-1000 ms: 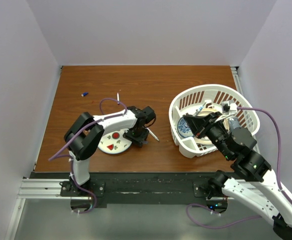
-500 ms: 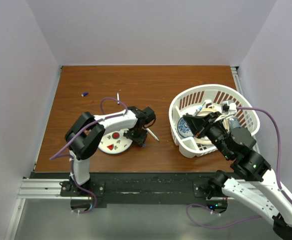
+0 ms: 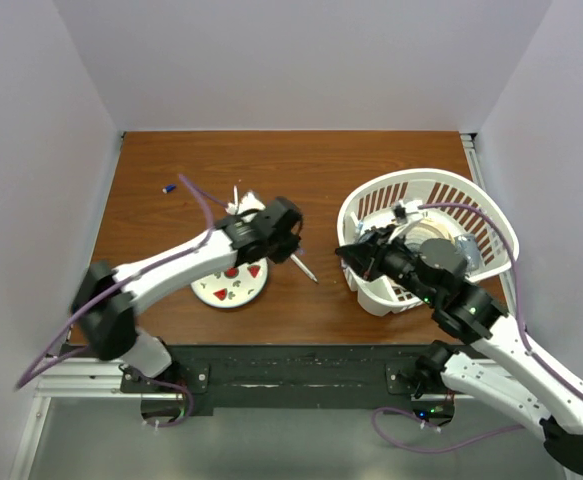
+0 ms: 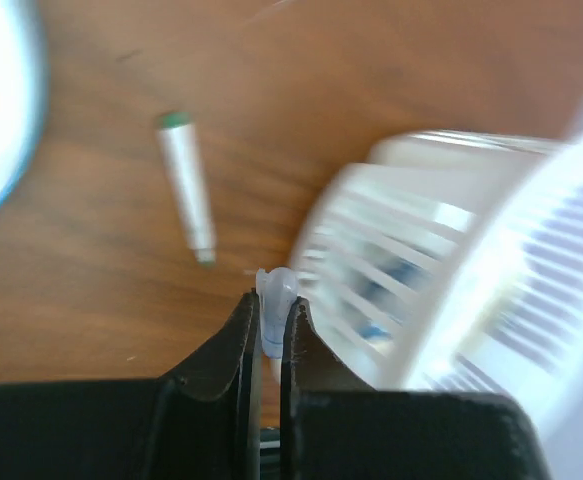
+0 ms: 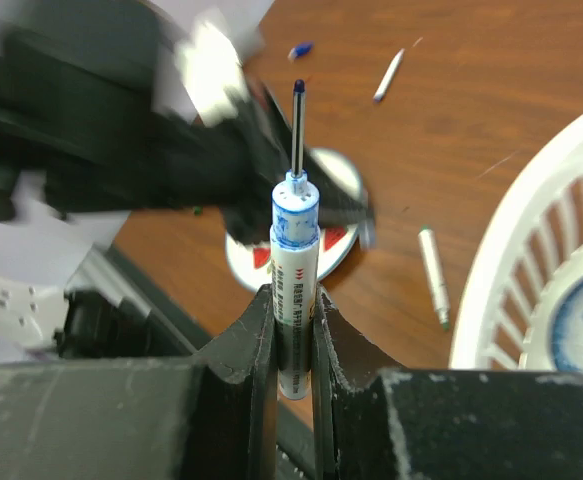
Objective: Insert the pens into the pen caps
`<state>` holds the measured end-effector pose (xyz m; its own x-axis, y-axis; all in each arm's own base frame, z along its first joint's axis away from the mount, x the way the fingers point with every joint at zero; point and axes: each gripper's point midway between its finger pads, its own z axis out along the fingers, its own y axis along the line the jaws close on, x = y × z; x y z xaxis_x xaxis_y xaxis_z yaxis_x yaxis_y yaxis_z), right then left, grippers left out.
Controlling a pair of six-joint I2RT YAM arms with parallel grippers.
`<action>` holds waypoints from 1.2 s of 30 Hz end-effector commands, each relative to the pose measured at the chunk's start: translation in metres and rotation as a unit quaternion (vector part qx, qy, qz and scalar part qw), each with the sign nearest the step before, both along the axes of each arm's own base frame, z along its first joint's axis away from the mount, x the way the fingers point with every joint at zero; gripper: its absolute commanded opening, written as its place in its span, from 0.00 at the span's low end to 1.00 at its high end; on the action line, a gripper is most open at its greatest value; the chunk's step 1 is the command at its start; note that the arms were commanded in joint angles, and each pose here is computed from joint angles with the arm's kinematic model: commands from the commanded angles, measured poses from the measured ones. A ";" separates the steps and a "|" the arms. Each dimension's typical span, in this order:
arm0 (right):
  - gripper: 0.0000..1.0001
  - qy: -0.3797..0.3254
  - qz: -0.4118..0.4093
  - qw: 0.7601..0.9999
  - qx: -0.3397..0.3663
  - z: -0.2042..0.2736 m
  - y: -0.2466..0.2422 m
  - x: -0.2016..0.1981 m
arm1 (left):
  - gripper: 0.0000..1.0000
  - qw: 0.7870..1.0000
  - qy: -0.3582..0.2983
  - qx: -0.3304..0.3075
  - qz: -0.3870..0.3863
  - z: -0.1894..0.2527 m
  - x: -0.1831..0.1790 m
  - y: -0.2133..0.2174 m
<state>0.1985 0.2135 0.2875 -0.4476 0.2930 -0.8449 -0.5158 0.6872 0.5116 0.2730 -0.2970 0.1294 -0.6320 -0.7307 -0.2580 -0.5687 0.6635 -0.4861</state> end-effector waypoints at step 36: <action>0.00 -0.012 0.308 0.949 0.064 -0.018 0.124 -0.020 | 0.00 0.763 -0.539 -0.132 -0.331 0.239 -0.030 0.009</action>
